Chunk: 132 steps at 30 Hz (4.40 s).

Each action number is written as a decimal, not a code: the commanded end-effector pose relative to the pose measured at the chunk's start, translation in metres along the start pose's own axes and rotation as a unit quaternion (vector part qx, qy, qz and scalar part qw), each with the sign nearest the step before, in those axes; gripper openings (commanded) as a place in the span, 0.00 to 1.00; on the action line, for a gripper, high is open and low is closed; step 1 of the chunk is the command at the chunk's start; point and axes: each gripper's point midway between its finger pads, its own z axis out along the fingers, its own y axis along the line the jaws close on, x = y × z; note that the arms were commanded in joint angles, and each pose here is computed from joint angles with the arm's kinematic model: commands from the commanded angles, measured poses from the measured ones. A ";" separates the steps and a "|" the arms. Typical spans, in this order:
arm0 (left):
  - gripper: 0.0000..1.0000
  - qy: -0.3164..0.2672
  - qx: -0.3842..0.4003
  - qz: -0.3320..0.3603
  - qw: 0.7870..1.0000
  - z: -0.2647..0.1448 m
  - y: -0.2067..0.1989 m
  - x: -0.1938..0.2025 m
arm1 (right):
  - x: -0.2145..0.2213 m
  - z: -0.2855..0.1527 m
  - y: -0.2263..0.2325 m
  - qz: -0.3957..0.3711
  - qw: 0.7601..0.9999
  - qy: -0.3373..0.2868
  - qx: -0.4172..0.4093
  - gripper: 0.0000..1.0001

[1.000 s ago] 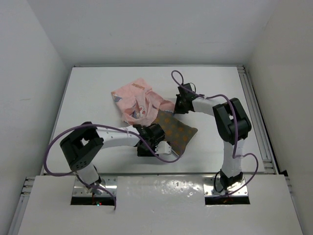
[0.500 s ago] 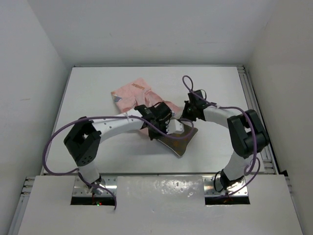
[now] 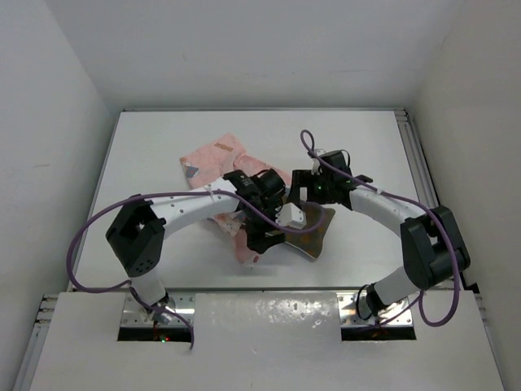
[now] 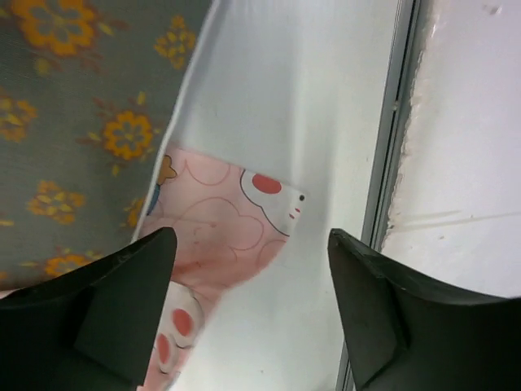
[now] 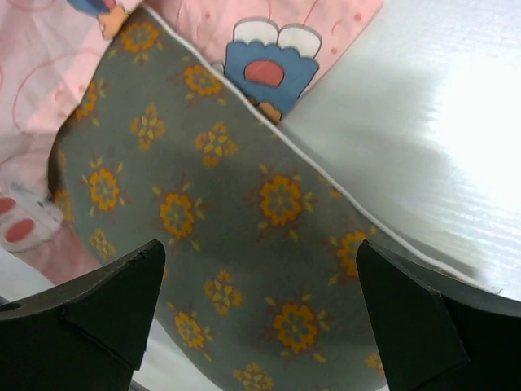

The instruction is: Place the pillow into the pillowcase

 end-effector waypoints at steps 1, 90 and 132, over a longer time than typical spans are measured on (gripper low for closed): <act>0.75 -0.058 -0.030 -0.036 0.997 -0.025 0.025 -0.028 | 0.006 -0.001 0.002 -0.033 0.999 0.009 0.006 0.99; 0.36 -0.163 -0.273 -0.344 0.883 -0.128 0.246 0.120 | -0.018 0.023 0.059 -0.068 0.977 -0.203 0.006 0.43; 0.31 -0.118 -0.342 -0.418 0.833 -0.150 0.115 0.214 | -0.021 0.081 0.116 -0.099 0.983 -0.154 -0.029 0.74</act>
